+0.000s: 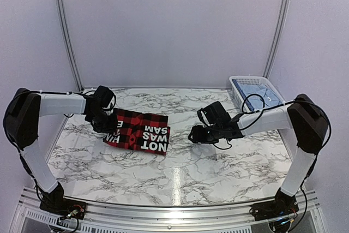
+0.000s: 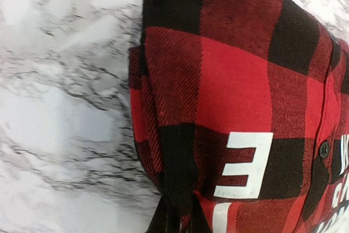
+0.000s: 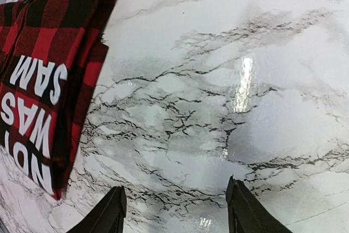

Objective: Fold and stack the long sleeve shirts
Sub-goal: Pick up the square-folded shirt from the center of the board, then turn over the square-folded shirt at the center of the board.

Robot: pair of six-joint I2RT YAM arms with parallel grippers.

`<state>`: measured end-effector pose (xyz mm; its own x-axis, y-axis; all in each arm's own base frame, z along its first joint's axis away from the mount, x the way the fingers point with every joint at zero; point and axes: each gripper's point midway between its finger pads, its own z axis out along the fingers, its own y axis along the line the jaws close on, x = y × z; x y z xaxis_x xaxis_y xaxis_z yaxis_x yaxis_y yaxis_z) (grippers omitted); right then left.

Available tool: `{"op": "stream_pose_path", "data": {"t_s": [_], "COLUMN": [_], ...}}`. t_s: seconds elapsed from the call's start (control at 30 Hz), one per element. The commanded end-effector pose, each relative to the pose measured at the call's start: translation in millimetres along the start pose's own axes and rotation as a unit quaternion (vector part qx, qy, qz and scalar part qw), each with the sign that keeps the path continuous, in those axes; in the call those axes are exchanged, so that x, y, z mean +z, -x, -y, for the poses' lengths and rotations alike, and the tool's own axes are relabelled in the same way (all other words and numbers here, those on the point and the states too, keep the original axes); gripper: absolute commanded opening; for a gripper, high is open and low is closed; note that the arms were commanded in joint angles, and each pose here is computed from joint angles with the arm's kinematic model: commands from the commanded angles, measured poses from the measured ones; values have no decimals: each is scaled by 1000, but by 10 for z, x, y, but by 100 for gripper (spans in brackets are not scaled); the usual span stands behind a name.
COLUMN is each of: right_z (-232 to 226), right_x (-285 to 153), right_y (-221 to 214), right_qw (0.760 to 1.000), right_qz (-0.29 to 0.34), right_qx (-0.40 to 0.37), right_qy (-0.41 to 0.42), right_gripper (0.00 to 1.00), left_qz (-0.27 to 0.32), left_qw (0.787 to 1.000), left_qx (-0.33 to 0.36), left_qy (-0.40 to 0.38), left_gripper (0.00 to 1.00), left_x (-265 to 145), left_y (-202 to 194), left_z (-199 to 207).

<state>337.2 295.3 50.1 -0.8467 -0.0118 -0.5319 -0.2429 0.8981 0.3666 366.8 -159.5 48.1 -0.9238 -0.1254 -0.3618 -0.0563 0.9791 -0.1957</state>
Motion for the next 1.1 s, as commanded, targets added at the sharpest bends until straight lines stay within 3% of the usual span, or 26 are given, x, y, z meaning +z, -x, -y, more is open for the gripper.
{"op": "stream_pose_path", "data": {"t_s": [0.0, 0.27, 0.53, 0.7, 0.87, 1.03, 1.07], "right_z": [-98, -139, -173, -143, -59, 120, 164], "right_x": [-3, -26, -102, -165, -263, -402, -428], "right_y": [69, 101, 134, 160, 197, 189, 181], "right_qw": [1000, 1000, 999, 999, 999, 999, 999], "right_qz": [-1, -3, -6, -2, 7, 17, 18], "right_qx": [-12, -18, -37, -42, -38, -28, -24], "right_qy": [6, 11, 17, 17, 11, -7, -10], "right_gripper": [59, 59, 59, 59, 59, 60, 61], "left_qz": [7, 41, 54, 45, 21, 12, 6], "left_qw": [994, 978, 972, 973, 975, 983, 982], "left_qx": [62, 119, 159, 198, 218, 168, 154], "left_qy": [89, 166, 163, 111, 27, -75, -105], "left_gripper": [0, 0, 0, 0, 1, 2, 7], "left_x": [-271, -732, -1212, -1139, -798, -402, -301], "left_y": [116, 691, 1166, 1001, 726, 464, 397], "left_z": [-362, -449, -91, 651, 1620, 2653, 2853]}}
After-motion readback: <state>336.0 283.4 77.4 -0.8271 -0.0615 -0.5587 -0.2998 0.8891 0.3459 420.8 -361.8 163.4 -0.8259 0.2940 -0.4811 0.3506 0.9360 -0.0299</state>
